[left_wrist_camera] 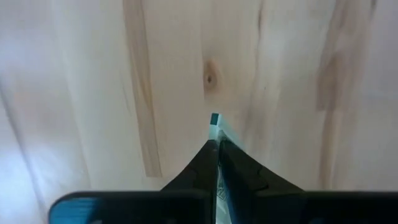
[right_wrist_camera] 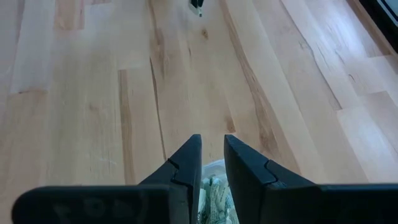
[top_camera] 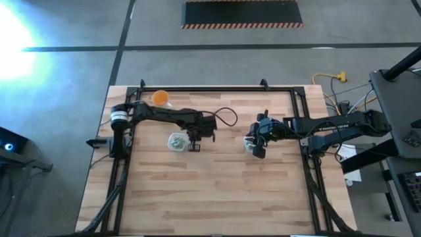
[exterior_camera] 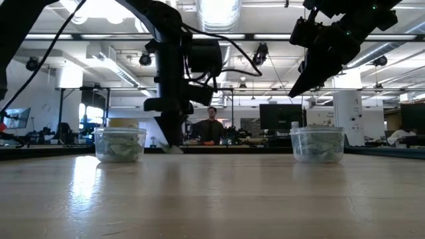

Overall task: Pick and place Stevia / Truvia into bins
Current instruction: Put the stevia packet into the left transparent container

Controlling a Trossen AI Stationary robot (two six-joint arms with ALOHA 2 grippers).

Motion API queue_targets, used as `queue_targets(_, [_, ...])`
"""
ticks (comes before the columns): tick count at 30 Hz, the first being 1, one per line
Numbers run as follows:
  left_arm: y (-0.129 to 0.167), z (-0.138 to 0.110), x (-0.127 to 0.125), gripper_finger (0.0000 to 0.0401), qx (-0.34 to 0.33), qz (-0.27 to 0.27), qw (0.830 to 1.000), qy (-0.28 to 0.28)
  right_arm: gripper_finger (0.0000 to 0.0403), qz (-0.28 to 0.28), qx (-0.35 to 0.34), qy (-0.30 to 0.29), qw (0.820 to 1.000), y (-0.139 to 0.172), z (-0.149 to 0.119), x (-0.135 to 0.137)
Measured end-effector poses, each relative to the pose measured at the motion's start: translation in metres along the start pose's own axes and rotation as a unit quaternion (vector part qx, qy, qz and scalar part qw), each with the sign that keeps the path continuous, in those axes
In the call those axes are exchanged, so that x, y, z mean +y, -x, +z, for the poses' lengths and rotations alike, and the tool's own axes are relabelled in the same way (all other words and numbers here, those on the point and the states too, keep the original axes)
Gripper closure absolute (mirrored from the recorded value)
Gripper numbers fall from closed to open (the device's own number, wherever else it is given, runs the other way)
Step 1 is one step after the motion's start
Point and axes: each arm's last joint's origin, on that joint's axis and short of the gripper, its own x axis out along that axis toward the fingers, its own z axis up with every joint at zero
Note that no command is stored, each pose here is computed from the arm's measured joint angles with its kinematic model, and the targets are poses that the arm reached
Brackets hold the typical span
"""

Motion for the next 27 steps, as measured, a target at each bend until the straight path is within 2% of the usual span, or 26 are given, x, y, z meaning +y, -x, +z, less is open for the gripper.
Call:
queue_targets(6, [0.021,0.001,-0.001,0.0401,-0.031,0.006,1.0,0.001,0.0339,0.0,0.0,0.0,1.0,0.0,0.0,0.0])
queue_targets(12, [0.057,-0.01,-0.004,0.0401,-0.063,0.018,0.998,0.015,0.0343,0.0,0.0,0.0,1.0,0.0,-0.001,0.0])
queue_targets(17, [0.076,-0.035,-0.007,0.0401,-0.054,0.034,0.997,0.051,0.0342,0.0,-0.001,0.0,1.0,0.0,0.0,0.0])
queue_targets(23, [0.076,-0.071,-0.014,0.0401,-0.042,0.049,0.993,0.098,0.034,0.0,-0.004,0.003,1.0,-0.001,-0.001,0.0])
queue_targets(27, [0.071,-0.086,-0.017,0.0401,-0.055,0.047,0.99,0.122,0.0343,0.001,-0.009,0.007,1.0,-0.001,0.0,0.0])
